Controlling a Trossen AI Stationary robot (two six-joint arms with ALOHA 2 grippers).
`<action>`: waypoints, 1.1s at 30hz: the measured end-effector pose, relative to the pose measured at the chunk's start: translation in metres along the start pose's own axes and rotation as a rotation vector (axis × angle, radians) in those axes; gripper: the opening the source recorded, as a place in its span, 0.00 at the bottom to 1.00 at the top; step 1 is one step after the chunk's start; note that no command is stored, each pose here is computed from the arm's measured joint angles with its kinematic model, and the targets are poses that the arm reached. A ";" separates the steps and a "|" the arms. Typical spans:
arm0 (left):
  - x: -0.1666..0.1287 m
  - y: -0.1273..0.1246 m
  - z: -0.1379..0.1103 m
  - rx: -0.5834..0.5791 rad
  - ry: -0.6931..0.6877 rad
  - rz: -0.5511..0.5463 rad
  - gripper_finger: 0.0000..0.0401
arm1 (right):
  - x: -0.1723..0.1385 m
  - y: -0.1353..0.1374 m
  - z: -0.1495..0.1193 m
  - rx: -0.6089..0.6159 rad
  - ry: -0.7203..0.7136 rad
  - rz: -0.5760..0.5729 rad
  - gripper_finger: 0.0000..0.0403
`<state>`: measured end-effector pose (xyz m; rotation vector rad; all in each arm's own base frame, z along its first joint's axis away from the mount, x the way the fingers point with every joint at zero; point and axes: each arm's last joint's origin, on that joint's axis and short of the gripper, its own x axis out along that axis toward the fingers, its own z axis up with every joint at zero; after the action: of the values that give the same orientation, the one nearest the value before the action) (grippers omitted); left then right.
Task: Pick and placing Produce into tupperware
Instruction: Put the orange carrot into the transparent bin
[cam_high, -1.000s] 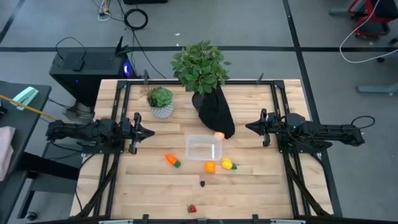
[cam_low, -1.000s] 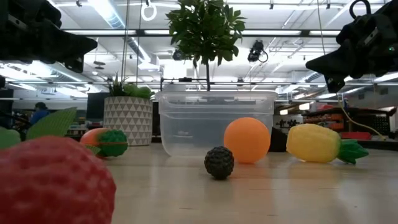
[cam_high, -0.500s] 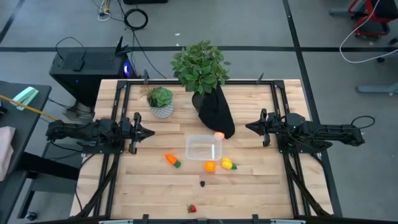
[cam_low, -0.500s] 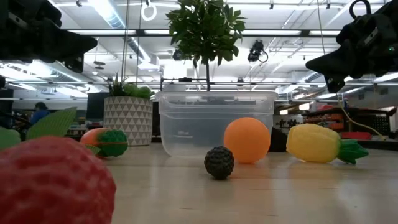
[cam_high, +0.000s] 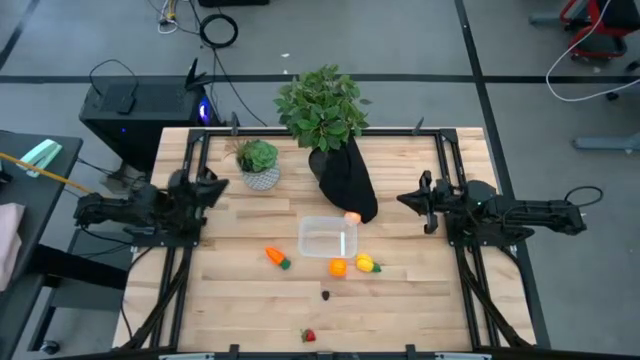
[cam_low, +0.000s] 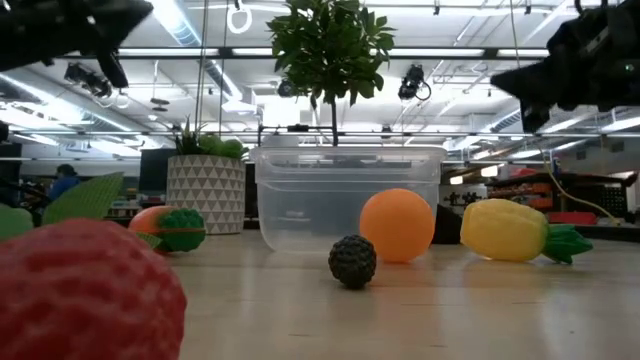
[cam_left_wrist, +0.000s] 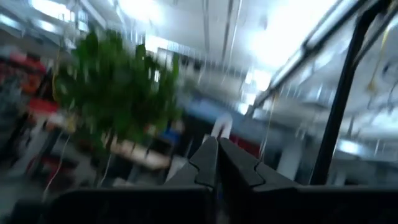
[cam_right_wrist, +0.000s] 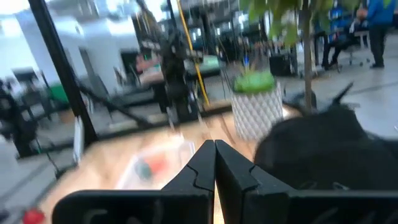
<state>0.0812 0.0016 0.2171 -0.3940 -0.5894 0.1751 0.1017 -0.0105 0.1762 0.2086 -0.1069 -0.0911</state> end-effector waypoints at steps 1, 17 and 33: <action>0.000 -0.001 0.003 -0.001 -0.032 -0.008 0.05 | 0.000 0.001 0.004 0.018 -0.037 0.008 0.03; -0.001 0.003 0.011 -0.214 -0.161 0.153 0.04 | -0.014 0.018 0.097 0.404 -0.569 0.129 0.03; 0.061 -0.052 0.097 0.259 -0.112 -0.053 0.05 | 0.053 0.037 0.187 0.302 -0.190 -0.050 0.03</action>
<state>0.0783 0.0008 0.3426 -0.1179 -0.6778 0.2204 0.1359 -0.0173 0.3711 0.5047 -0.3057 -0.1450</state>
